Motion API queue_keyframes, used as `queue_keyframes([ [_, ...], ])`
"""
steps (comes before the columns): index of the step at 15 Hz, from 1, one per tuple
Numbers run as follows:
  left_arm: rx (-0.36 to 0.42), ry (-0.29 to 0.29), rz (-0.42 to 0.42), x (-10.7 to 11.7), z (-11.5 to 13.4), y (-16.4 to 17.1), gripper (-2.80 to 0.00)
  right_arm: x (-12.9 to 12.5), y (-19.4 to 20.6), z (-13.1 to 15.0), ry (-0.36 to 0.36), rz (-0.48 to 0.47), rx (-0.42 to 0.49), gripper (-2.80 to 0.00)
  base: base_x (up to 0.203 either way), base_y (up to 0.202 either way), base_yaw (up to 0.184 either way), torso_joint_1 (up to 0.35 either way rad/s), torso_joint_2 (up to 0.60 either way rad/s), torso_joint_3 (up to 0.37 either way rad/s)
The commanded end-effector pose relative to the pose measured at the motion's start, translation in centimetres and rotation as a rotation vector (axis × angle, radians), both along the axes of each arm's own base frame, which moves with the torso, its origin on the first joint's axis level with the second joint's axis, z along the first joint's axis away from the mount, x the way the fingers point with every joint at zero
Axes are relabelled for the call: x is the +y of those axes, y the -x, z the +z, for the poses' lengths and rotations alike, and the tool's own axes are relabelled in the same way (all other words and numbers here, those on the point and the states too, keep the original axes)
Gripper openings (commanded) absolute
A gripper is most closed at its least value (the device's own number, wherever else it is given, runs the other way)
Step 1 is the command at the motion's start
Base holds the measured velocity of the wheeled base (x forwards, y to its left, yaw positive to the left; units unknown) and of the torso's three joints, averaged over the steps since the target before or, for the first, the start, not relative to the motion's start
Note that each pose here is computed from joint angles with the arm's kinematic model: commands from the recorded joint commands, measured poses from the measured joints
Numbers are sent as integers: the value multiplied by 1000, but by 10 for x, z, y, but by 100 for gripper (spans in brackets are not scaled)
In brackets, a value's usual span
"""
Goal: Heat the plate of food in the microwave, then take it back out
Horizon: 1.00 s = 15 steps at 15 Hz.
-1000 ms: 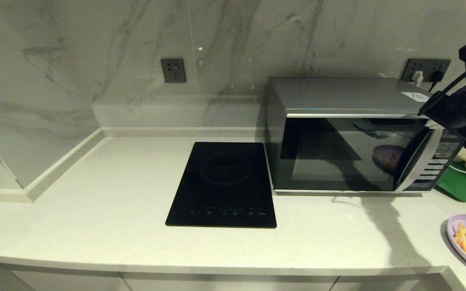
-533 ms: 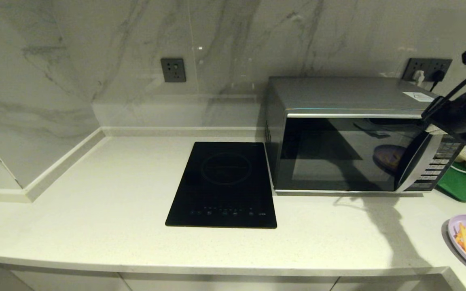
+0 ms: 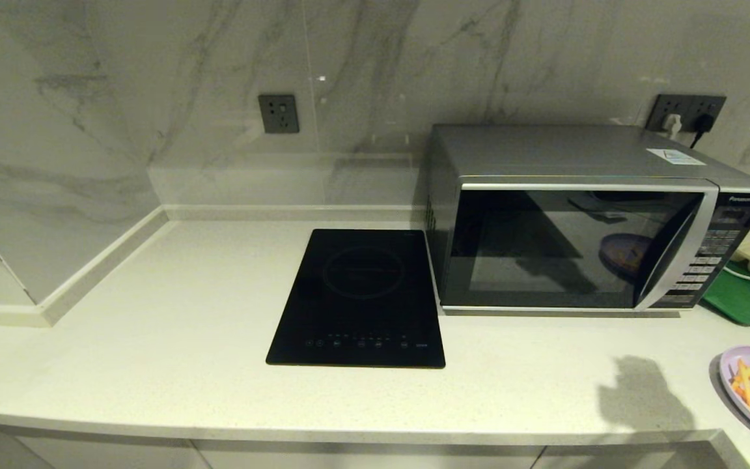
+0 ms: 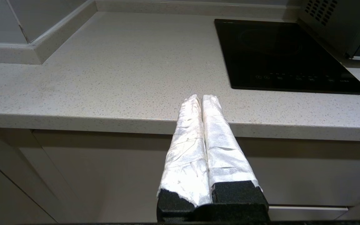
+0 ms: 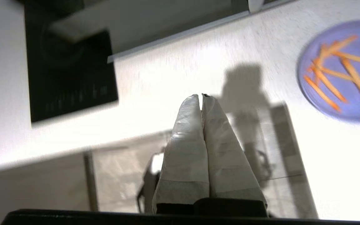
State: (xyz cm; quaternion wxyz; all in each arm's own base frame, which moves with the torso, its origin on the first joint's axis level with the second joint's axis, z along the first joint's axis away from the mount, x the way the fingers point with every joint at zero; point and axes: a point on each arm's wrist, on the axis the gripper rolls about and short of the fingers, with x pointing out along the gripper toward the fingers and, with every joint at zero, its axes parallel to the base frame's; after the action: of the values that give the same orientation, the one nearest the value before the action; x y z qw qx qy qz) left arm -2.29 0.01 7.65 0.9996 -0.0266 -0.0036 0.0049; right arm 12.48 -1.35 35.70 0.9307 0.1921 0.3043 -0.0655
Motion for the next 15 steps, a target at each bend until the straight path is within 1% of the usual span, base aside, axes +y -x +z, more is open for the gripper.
queue_keyframes([
  [1, -1, 0, 1, 0, 0, 0, -280, 15, 118, 7, 54, 13, -165, -280, 0, 0, 0, 0, 0, 0],
  [3, -1, 0, 1, 0, 0, 0, -280, 22, 185, -10, 100, -5, -255, -280, 0, 0, 0, 0, 0, 0],
  [4, -1, 0, 1, 0, 0, 0, -280, 26, 216, -27, 127, -5, -300, -280, 0, 0, 0, 0, 0, 0],
  [6, -1, 0, 1, 0, 0, 0, -280, 26, 264, -71, 170, 21, -358, -280, 0, 0, 0, 0, 0, 0],
  [7, -1, 0, 1, 0, 0, 0, -280, 23, 280, -96, 188, 44, -365, -280, 0, 0, 0, 0, 0, 0],
  [8, -1, 0, 1, 0, 0, 0, -280, 18, 288, -118, 203, 68, -350, -280, 0, 0, 0, 0, 0, 0],
  [10, -1, 0, 1, 0, 0, 0, -280, 13, 299, -157, 229, 92, -353, -280, 0, 0, 0, 0, 0, 0],
  [11, -1, 0, 1, 0, 0, 0, -280, 12, 297, -179, 252, 101, -344, -280, 0, 0, 0, 0, 0, 0],
  [12, -1, 0, 1, 0, 0, 0, -280, 12, 290, -192, 270, 104, -331, -280, 0, 0, 0, 0, 0, 0],
  [13, -1, 0, 1, 0, 0, 0, -280, 11, 278, -200, 270, 102, -319, -280, 0, 0, 0, 0, 0, 0],
  [15, -1, 0, 1, 0, 0, 0, -280, 11, 246, -210, 279, 98, -355, -280, 0, 0, 0, 0, 0, 0],
])
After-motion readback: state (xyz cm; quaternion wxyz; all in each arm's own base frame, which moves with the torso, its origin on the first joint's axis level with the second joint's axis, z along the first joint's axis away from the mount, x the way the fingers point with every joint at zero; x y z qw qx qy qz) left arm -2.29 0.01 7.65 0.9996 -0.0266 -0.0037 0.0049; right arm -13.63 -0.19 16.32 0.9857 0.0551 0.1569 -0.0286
